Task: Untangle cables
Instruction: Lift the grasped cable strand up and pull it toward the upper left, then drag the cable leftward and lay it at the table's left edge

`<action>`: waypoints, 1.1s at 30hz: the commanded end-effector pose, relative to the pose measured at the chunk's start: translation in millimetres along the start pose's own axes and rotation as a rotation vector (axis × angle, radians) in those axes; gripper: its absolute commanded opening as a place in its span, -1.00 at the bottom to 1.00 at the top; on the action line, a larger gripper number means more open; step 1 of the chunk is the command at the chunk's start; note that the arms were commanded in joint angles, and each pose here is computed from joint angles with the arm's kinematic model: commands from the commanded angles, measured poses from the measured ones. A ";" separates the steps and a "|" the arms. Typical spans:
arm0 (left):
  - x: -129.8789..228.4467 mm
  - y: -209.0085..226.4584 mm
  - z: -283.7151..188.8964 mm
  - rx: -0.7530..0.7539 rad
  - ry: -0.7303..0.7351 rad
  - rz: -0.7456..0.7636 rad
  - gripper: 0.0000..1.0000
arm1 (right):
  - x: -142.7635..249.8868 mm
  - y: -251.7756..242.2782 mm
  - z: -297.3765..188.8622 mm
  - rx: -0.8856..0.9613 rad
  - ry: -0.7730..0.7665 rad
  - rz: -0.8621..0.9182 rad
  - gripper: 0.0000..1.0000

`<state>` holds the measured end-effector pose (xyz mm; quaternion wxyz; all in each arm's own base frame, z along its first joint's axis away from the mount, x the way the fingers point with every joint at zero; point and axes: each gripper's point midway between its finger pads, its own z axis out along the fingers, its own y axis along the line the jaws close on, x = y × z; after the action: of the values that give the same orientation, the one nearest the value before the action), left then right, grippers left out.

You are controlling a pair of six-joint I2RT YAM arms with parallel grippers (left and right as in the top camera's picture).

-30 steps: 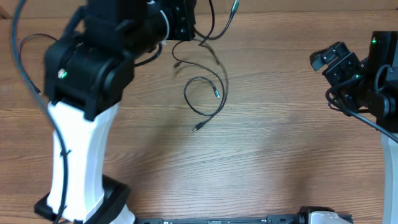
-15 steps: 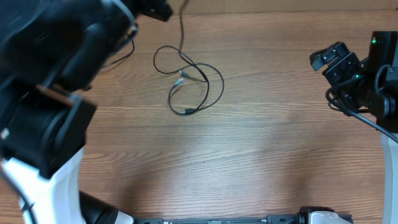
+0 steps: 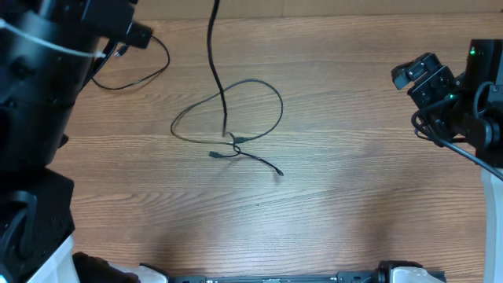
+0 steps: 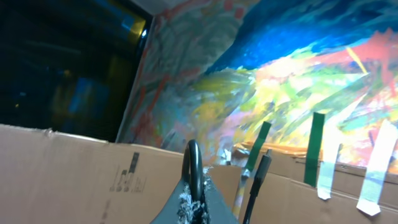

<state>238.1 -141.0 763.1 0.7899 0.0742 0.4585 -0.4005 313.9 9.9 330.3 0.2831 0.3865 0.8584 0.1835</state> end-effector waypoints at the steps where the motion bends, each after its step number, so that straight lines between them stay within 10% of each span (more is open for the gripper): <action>1: -1.0 19.3 -0.4 -0.103 -0.014 0.048 -0.92 | -3.1 0.1 -2.5 -0.001 -0.017 -0.005 1.00; 14: -18.0 177.7 -107.9 -1.235 -0.059 0.391 -0.91 | -3.1 0.1 -2.5 -0.001 -0.017 -0.005 1.00; 33: 80.6 348.7 -248.6 -1.818 0.363 0.181 -0.91 | -3.1 0.1 -2.5 -0.001 -0.017 -0.005 1.00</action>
<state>312.2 157.2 512.4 0.5276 -0.4334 0.6877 0.2470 313.8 9.9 330.3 0.2830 0.3864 0.8585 0.1834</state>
